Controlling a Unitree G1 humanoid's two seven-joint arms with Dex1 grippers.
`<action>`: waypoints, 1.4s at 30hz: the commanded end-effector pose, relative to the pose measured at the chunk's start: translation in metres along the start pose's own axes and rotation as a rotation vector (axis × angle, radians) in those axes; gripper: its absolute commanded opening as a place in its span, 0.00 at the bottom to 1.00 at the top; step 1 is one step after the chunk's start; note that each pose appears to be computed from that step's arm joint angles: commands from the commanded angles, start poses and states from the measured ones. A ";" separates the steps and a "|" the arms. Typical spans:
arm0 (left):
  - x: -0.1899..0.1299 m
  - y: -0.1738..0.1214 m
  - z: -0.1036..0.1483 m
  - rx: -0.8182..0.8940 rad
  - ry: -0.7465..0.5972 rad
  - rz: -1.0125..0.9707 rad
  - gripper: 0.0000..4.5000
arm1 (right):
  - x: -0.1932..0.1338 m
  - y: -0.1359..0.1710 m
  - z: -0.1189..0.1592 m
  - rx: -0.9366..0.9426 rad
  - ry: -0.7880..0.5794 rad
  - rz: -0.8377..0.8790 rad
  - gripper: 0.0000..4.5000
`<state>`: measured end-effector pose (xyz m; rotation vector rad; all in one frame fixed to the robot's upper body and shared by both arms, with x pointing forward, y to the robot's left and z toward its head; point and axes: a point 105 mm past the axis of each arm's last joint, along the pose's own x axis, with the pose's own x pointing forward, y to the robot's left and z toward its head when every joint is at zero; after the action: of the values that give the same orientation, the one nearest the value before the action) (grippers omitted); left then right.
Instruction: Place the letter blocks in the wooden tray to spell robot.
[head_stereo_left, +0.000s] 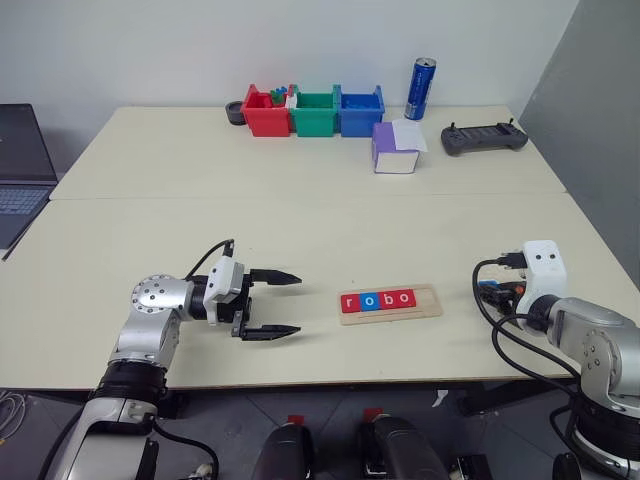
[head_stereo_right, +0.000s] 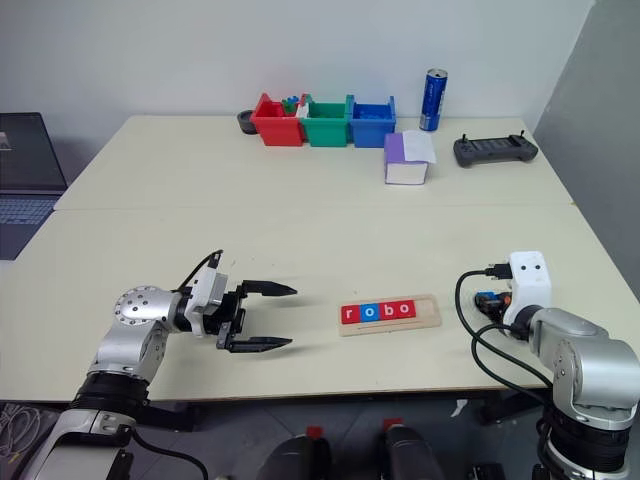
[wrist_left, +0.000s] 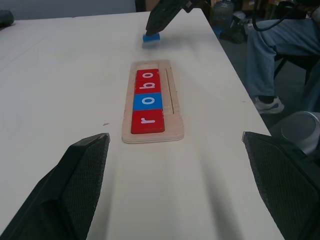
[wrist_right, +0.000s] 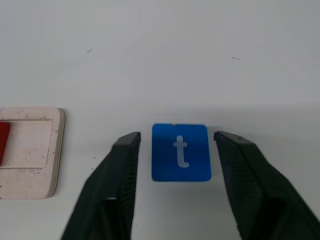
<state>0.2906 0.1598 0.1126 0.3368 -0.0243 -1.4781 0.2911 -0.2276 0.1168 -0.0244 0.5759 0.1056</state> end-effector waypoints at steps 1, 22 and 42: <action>-0.002 0.003 0.007 0.038 -0.011 0.014 1.00 | -0.006 -0.003 0.012 -0.068 -0.028 0.009 0.86; -0.011 -0.004 0.013 0.055 0.005 0.075 1.00 | 0.020 -0.034 0.037 -0.734 0.082 0.582 1.00; -0.011 -0.006 0.014 0.050 0.012 0.081 1.00 | 0.027 -0.034 -0.004 -0.689 0.196 0.582 0.65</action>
<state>0.2794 0.1662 0.1160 0.3682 -0.0291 -1.4020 0.3178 -0.2587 0.0998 -0.5391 0.6955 0.8726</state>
